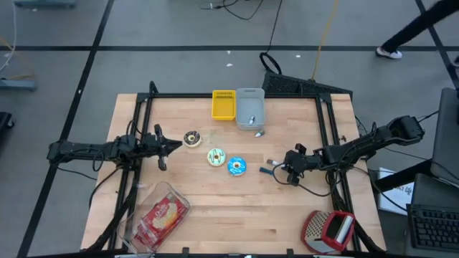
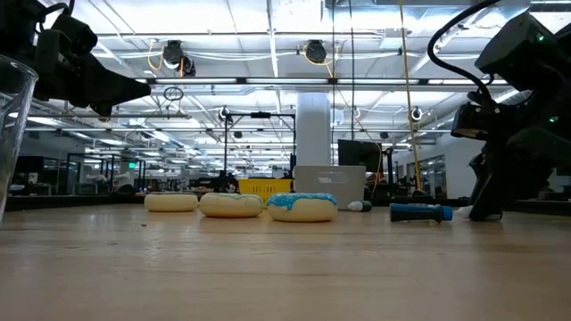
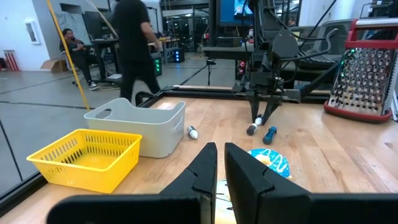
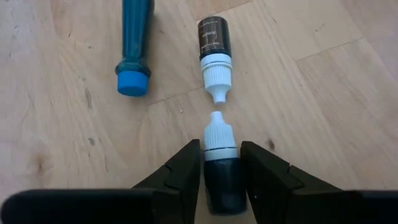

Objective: Pick & Place Food Item
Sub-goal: Put the black food coloring bottle into the white bin

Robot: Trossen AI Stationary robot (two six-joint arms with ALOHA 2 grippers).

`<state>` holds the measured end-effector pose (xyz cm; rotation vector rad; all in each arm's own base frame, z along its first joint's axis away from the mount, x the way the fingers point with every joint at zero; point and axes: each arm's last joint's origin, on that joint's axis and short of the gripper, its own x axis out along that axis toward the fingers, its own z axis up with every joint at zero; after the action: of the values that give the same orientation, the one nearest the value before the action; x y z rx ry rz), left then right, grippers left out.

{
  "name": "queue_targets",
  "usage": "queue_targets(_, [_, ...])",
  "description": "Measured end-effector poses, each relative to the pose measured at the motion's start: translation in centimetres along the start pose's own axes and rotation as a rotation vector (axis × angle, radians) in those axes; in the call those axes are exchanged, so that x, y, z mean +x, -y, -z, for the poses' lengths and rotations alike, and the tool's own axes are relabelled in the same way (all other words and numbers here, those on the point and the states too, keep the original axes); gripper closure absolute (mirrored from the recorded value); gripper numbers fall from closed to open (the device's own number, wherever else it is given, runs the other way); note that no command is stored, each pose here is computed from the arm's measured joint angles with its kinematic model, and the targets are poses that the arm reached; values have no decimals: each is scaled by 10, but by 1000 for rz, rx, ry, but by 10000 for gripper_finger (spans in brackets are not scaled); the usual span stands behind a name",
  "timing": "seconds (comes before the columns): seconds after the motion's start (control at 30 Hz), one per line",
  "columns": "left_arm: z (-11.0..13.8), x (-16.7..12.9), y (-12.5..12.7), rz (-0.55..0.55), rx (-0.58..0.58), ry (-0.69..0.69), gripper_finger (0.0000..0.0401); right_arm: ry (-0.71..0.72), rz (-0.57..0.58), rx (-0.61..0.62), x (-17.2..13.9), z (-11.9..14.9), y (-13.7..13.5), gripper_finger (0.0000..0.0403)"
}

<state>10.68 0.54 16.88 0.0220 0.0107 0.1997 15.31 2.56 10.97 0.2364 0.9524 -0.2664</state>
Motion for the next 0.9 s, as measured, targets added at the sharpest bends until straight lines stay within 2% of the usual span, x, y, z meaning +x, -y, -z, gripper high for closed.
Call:
queue_targets(0.2, [0,0,0,0,0,0,370,-1,2,0,0,0,0,328])
queue_targets(0.37, [0,0,0,0,0,0,370,16,-8,2,0,-1,-1,321])
queue_targets(0.63, [0,0,0,0,0,0,370,134,-69,-61,0,-12,-6,327])
queue_targets(0.9, [0,0,0,0,0,0,370,209,-101,-69,-2,-19,-10,323])
